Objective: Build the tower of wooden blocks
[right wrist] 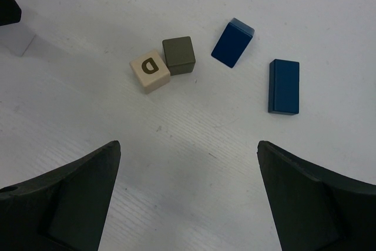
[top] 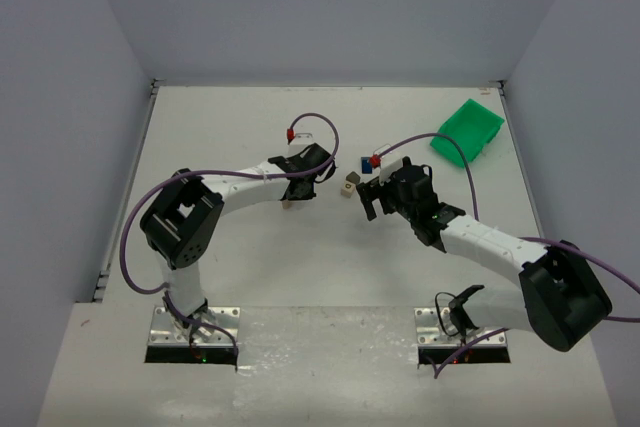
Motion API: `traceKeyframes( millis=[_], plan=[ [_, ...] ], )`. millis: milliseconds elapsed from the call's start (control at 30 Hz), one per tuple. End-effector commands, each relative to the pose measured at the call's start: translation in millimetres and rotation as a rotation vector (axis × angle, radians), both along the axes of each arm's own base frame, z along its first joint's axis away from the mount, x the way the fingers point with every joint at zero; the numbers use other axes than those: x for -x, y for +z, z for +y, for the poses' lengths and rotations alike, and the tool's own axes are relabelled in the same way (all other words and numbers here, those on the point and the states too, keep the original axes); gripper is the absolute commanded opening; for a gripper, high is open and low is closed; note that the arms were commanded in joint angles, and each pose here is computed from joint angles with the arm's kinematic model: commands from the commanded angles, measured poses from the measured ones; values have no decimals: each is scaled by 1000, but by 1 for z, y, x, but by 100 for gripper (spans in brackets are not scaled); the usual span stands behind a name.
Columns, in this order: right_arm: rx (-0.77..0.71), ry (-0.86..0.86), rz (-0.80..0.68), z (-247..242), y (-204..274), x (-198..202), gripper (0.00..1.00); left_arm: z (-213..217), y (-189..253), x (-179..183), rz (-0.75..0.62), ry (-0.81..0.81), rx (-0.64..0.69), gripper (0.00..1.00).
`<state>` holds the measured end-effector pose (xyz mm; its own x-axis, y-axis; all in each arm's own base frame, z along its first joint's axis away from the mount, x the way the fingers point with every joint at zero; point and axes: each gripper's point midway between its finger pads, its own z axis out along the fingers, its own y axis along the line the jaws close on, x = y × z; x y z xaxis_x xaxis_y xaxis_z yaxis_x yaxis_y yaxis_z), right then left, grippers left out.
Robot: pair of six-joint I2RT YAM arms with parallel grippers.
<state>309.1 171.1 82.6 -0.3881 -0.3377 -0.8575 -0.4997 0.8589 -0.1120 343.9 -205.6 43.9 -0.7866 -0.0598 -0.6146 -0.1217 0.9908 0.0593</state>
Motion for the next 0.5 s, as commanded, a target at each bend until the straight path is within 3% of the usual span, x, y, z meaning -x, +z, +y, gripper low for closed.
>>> traceKeyframes(
  millis=[0, 467],
  plan=[
    [-24, -16, -78, 3, 27, -15, 99, -1, 1, -5, -10, 5, 3, 24],
    [-26, -10, -73, 4, 27, -14, 99, -1, 7, -5, -19, -2, 15, 29]
  ],
)
